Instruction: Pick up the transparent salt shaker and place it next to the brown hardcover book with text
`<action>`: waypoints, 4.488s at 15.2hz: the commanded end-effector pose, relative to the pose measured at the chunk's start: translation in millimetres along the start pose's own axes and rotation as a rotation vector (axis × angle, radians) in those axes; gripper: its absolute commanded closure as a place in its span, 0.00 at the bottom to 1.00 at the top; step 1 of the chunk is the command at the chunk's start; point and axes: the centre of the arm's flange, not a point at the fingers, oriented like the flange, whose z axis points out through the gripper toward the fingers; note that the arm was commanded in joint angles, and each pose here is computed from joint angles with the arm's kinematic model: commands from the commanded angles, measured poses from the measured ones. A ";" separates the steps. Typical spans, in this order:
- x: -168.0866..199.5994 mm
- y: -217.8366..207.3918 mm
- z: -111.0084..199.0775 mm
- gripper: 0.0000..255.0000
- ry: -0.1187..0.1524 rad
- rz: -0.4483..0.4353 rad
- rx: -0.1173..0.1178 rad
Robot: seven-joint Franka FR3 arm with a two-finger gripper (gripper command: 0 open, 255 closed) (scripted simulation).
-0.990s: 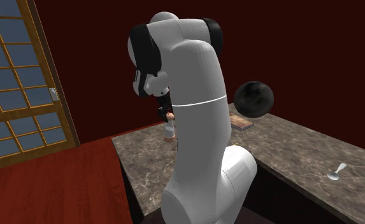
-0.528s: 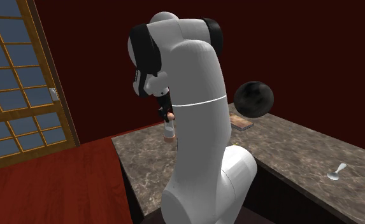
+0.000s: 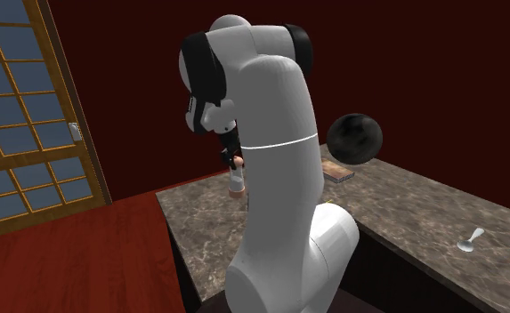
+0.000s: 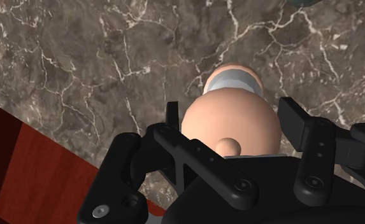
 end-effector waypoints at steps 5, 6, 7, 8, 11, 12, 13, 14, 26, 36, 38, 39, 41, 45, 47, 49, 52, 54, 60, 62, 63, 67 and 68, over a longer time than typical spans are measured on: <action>-5.7 6.9 -29.7 1.00 0.000 0.000 0.000; -6.7 8.1 -34.7 1.00 0.000 0.000 0.000; -7.7 9.2 -39.8 1.00 0.000 0.000 0.000; -8.7 10.4 -44.8 1.00 0.000 0.000 0.000; -11.7 13.8 -60.0 1.00 0.000 0.000 0.000; -12.7 14.9 -65.1 1.00 0.000 0.000 0.000; -13.7 16.1 -70.1 1.00 0.000 0.000 0.000; -14.7 17.2 -75.2 1.00 0.000 0.000 0.000; -26.7 31.0 -135.9 1.00 0.000 0.000 0.000; -36.7 42.4 -186.4 1.00 0.000 0.000 0.000; -38.7 44.7 -196.6 1.00 0.000 0.000 0.000; -39.7 45.8 -201.6 1.00 0.000 0.000 0.000; -41.7 48.1 -211.7 1.00 0.000 0.000 0.000; -45.7 52.7 -232.0 1.00 0.000 0.000 0.000; -47.7 55.0 -242.1 1.00 0.000 0.000 0.000; -59.6 61.4 -241.3 1.00 0.000 0.000 0.000; -93.5 78.9 -230.9 1.00 0.000 0.000 0.000; -116.2 90.6 -223.9 1.00 0.000 0.000 0.000; -184.1 125.5 -202.9 1.00 0.000 0.000 0.000; -206.7 137.1 -195.9 1.00 0.000 0.000 0.000; -218.0 143.0 -192.4 1.00 0.000 0.000 0.000; -263.3 166.3 -178.5 1.00 0.000 0.000 0.000; -274.6 172.1 -175.0 1.00 0.000 0.000 0.000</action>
